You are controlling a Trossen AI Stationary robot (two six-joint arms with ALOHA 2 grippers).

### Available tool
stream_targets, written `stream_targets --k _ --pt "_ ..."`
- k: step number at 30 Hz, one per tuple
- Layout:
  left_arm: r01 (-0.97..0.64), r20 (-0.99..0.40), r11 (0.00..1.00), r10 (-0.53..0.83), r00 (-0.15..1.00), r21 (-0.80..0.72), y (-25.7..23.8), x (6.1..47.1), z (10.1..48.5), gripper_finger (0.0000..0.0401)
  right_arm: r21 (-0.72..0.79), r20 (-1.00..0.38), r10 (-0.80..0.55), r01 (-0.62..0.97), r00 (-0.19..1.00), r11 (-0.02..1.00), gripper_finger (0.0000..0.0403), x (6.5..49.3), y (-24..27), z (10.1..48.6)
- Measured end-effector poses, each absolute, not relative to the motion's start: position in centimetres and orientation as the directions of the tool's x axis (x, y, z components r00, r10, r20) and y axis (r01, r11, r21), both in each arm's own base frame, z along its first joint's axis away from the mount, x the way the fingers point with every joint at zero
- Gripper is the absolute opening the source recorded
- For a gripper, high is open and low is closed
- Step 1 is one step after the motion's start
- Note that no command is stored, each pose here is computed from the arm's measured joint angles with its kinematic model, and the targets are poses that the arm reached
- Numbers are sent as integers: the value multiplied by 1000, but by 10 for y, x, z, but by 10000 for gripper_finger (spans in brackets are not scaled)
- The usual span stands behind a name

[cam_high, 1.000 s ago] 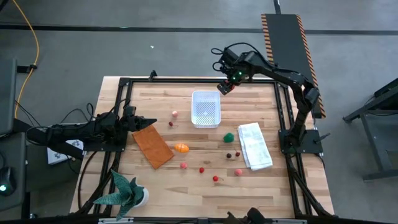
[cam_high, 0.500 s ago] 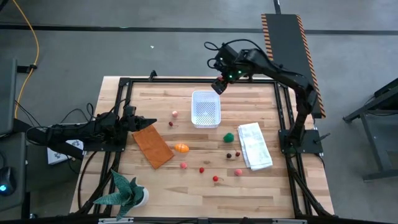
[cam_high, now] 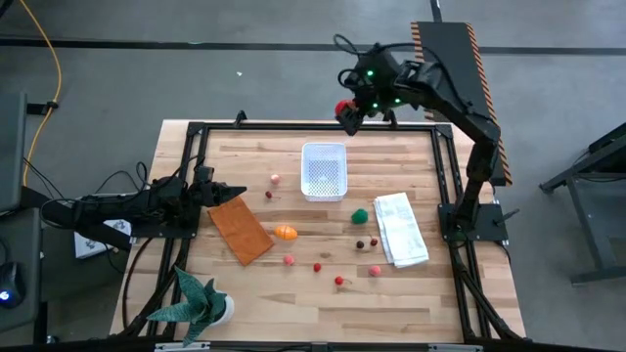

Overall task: Pick and placing Produce into tupperware
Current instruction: Put the tomato into the white bin

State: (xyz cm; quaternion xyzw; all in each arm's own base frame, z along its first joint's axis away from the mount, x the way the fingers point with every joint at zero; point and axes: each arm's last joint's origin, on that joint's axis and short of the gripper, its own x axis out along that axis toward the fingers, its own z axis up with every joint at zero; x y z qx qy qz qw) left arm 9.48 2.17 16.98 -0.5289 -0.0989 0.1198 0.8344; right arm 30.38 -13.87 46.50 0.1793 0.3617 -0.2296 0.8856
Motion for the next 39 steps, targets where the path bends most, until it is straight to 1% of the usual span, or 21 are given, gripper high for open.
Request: stream_targets --k 7,14,21,32,39 --pt "-95 38 412 304 952 -906 22 95 170 1 153 -724 -258 514 639 844 249 296 -132 469" --pt "-95 38 412 304 952 -906 22 95 170 1 105 -712 -203 388 672 916 249 306 -112 470" --pt "-95 38 412 304 952 -906 22 95 170 1 40 -701 -160 263 695 964 249 314 -89 471" --pt "-95 38 412 304 952 -906 22 95 170 1 -4 -700 -207 287 683 958 249 317 -86 470" --pt "-95 38 412 304 952 -906 22 95 170 1 -44 -753 -216 280 622 959 249 338 -92 448"
